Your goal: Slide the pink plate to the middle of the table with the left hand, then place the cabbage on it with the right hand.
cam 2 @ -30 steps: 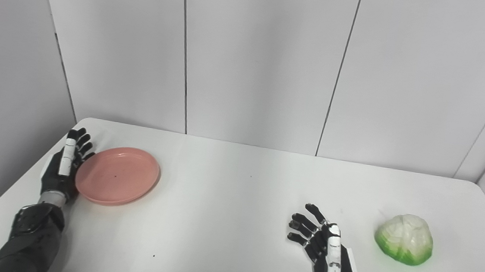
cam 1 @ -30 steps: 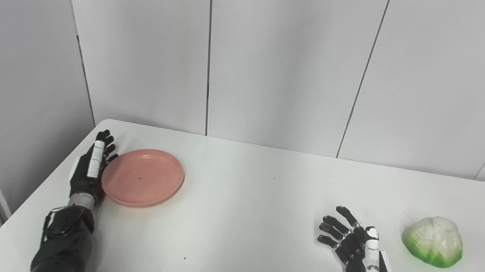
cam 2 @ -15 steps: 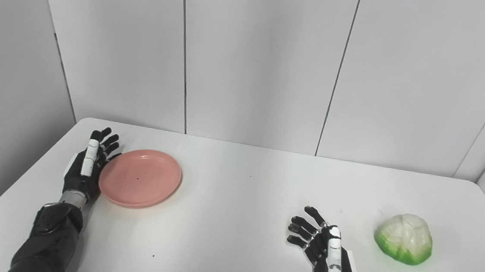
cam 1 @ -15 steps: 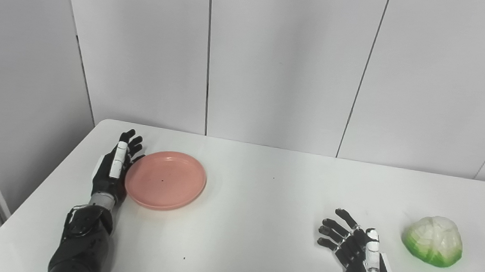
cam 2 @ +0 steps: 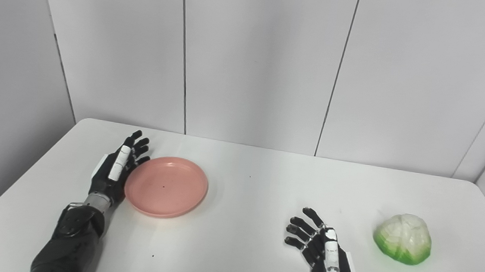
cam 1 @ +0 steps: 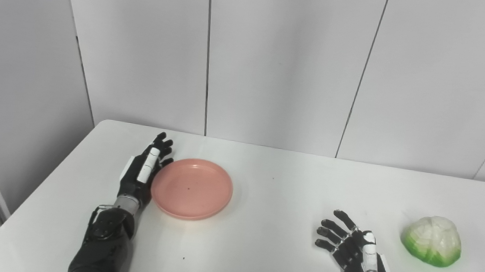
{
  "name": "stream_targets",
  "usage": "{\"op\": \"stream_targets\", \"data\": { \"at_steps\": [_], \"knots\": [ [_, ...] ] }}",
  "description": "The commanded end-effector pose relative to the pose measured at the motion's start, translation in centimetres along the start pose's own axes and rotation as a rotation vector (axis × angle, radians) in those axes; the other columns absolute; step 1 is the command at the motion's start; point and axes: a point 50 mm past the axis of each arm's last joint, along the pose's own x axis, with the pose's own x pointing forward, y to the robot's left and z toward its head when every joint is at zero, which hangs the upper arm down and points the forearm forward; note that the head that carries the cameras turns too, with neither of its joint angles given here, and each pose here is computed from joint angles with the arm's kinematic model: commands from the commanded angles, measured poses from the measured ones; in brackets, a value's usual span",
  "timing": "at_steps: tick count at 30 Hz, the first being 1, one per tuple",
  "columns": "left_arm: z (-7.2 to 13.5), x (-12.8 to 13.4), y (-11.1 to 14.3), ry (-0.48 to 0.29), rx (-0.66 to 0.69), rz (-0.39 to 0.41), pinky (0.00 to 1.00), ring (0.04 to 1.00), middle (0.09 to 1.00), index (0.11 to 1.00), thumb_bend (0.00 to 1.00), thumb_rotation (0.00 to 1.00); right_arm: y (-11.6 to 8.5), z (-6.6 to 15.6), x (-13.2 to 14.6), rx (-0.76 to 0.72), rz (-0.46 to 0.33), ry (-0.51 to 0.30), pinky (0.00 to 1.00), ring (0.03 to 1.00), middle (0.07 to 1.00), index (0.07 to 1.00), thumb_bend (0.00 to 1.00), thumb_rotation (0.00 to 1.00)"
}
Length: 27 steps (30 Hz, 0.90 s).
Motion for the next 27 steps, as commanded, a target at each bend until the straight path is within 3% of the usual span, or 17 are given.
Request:
{"op": "stream_targets", "data": {
  "at_steps": [1, 7, 12, 15, 19, 27],
  "knots": [
    [-3.5, -2.6, -1.5, 0.092, -0.015, -0.028, 0.89, 0.930, 0.908, 0.914, 0.96, 0.84, -0.7, -2.8, -2.7, 0.037, -0.047, 0.103, 0.66, 0.720, 0.718, 0.797, 0.87, 0.91],
    [-3.5, -3.2, -2.9, 0.116, -0.004, -0.047, 0.87, 0.923, 0.908, 0.916, 1.00, 0.84, 0.4, -2.3, -2.5, 0.018, -0.055, 0.098, 0.67, 0.730, 0.741, 0.800, 0.85, 0.92],
    [-3.1, -3.6, -3.9, 0.122, 0.021, -0.058, 0.87, 0.944, 0.925, 0.938, 0.96, 0.89, 1.3, -1.8, -2.2, -0.017, -0.141, 0.056, 0.72, 0.809, 0.900, 0.837, 0.82, 0.90],
    [-2.7, -4.0, -4.7, 0.117, 0.021, -0.053, 0.89, 0.951, 0.931, 0.943, 0.96, 0.91, 1.6, -1.4, -1.8, -0.049, -0.188, 0.030, 0.80, 0.911, 0.988, 0.889, 0.82, 0.92],
    [-2.4, -4.3, -5.7, 0.120, 0.022, -0.044, 0.88, 0.937, 0.915, 0.921, 1.00, 0.90, 2.2, -1.2, -1.4, -0.064, -0.187, 0.019, 0.85, 0.954, 1.000, 0.919, 0.83, 0.93],
    [-2.1, -4.9, -7.2, 0.137, -0.001, -0.061, 0.83, 0.927, 0.905, 0.909, 1.00, 0.92, 4.2, -1.2, -0.6, -0.062, -0.180, 0.025, 0.85, 0.947, 1.000, 0.913, 0.86, 0.94]
  ]
}}
